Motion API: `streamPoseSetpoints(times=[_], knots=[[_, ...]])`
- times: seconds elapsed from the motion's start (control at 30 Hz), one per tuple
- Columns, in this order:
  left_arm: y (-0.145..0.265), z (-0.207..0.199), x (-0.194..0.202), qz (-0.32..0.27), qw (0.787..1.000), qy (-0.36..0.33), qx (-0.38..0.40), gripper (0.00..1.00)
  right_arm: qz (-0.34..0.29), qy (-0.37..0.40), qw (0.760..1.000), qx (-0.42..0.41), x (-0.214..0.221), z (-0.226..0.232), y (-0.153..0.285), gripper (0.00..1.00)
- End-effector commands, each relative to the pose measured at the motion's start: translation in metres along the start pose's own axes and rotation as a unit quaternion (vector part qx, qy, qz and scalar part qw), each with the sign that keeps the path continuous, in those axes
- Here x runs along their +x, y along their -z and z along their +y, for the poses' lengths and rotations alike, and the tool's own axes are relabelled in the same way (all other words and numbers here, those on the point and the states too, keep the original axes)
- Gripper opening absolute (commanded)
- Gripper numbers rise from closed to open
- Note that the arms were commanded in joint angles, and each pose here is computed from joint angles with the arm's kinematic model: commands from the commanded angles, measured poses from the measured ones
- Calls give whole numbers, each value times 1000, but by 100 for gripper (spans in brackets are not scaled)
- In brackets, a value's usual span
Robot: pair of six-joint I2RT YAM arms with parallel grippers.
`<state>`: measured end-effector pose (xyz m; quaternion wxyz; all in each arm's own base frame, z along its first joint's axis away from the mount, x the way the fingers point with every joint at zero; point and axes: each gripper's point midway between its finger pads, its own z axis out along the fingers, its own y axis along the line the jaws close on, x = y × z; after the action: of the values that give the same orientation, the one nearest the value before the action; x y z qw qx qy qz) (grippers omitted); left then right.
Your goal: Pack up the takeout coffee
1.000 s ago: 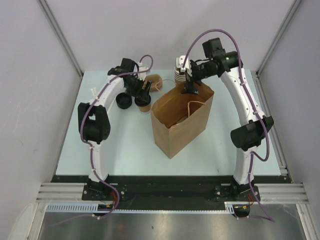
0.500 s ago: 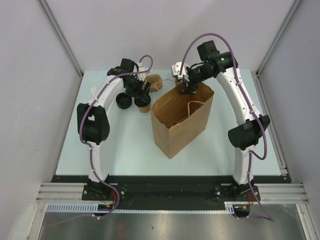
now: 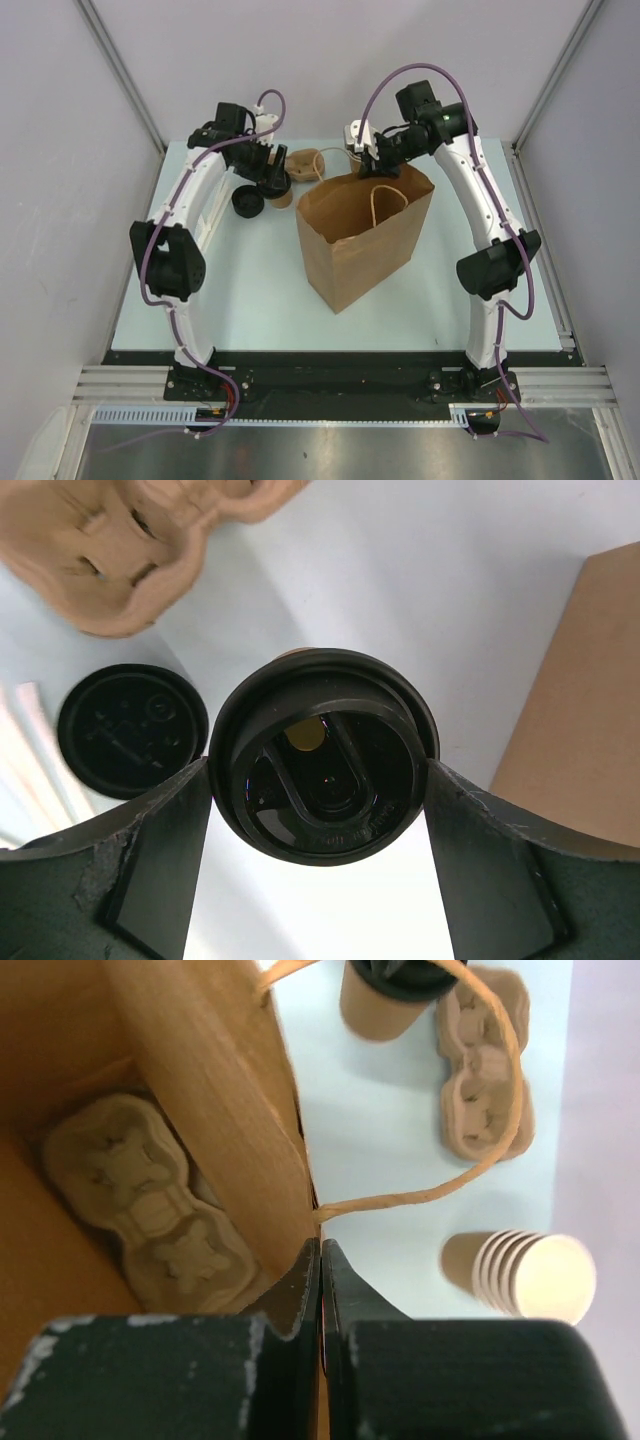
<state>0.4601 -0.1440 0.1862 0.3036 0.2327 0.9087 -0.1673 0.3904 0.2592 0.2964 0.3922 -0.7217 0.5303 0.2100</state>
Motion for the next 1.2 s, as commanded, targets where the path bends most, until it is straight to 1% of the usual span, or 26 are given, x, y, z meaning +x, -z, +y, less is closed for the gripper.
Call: streamPoseSetpoints(times=[0.0,0.03,0.07,0.13,0.17,0.37,0.4,0.43,0.5,0.6,0.63,0.67,0.7,0.77,0.83,0.87,0.97,1.1,1.17], knots=[[53,-18,-37,-75,996,-40,8,36,11,-116,993,18,-12,17,33,0],[61,-21,-40,-84,995,-45,5,36,8,-124,992,30,-16,15,38,0],[66,-21,-42,-89,995,-47,2,36,5,-147,988,43,-17,11,40,0],[75,-24,-47,-98,994,-50,3,36,3,-157,985,66,-23,5,47,0],[81,-25,-49,-103,993,-51,1,36,1,-178,981,74,-25,5,49,0],[116,-36,-72,-149,987,-61,8,35,12,-192,975,108,-38,12,59,0],[126,-39,-76,-162,984,-67,6,35,18,-210,971,112,-35,15,58,0],[131,-43,-78,-170,983,-71,10,35,16,-208,970,124,-38,12,59,0],[152,-51,-88,-200,976,-87,9,35,21,-228,963,145,-38,13,63,0],[176,-63,-97,-233,966,-114,13,35,14,-239,955,177,-47,9,70,0],[194,-70,-99,-251,959,-129,11,36,10,-251,950,183,-47,9,70,0],[201,-72,-102,-261,956,-136,9,35,8,-254,949,186,-49,9,70,0],[209,-76,-103,-270,953,-140,8,35,4,-255,947,195,-52,10,75,0],[232,-86,-105,-296,943,-151,6,34,1,-262,945,197,-53,13,68,0],[245,-91,-105,-310,937,-160,4,34,-4,-257,943,213,-58,12,70,0],[259,-97,-107,-327,930,-169,0,34,-2,-265,941,209,-55,16,63,0],[283,-111,-106,-349,918,-188,5,34,-3,-260,939,226,-55,16,63,0],[294,-137,-94,-351,909,-222,38,34,-6,-250,941,228,-61,18,59,0],[290,-153,-82,-338,907,-246,59,35,-12,-245,942,231,-65,17,59,0]])
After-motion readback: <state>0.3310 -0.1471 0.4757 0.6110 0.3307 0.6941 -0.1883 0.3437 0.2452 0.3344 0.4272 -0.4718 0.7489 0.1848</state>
